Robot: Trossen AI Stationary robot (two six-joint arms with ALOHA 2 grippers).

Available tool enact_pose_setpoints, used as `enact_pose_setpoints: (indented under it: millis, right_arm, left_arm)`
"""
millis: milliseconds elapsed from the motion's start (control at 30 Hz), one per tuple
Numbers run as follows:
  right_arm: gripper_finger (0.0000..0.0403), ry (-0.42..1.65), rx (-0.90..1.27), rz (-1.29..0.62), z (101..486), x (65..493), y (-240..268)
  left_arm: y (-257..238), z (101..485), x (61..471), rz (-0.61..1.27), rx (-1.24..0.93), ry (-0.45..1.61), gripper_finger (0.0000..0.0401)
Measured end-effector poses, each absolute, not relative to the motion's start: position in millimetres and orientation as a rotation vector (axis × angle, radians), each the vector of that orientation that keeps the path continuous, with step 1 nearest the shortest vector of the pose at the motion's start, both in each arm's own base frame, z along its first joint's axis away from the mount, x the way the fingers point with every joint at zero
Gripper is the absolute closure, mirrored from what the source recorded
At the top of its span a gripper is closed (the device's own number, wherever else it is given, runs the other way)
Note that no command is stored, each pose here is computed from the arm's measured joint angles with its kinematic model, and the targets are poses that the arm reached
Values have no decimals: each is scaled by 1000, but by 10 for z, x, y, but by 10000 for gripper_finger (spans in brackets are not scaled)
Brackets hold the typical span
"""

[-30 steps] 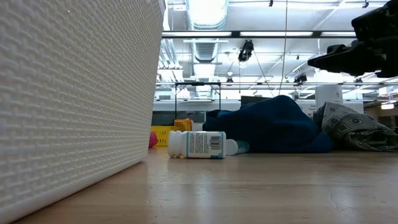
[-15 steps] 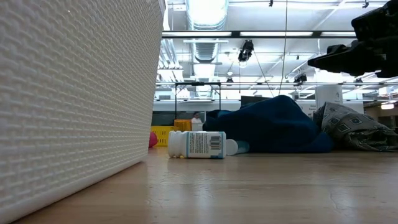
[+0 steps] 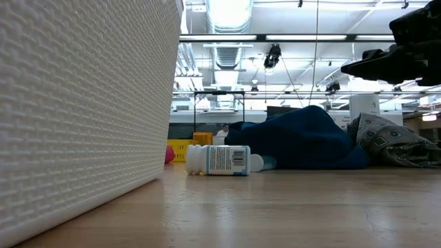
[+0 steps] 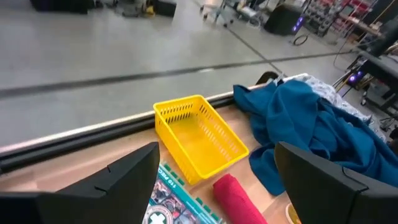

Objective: Pick & place medical supplies in basket/bin
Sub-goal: Put the red bandage into the transparent bin

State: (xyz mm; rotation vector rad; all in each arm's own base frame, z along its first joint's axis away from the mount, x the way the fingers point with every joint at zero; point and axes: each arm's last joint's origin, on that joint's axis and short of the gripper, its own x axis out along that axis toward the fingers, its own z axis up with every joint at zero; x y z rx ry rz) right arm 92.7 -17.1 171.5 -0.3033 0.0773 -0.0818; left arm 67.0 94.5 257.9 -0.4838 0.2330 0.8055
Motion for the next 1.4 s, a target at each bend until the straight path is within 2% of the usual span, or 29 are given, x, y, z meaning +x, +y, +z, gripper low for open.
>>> enact_pose_setpoints:
  millis: [333, 633, 1000, 1400]
  right_arm:
    - [255, 77, -304, -82, 1715, 927, -171]
    - [255, 77, -303, -82, 1715, 927, -171]
    - [255, 78, -303, -82, 1715, 927, -172]
    - [255, 77, -303, -82, 1715, 926, -171]
  left_arm:
    - [1118, 2835, 853, 769, -598, 431, 79]
    - [1235, 2973, 1134, 689, -669, 485, 79]
    - [1181, 2841, 1543, 538, -662, 639, 79]
    - [1229, 2680, 1832, 580, -906, 640, 79]
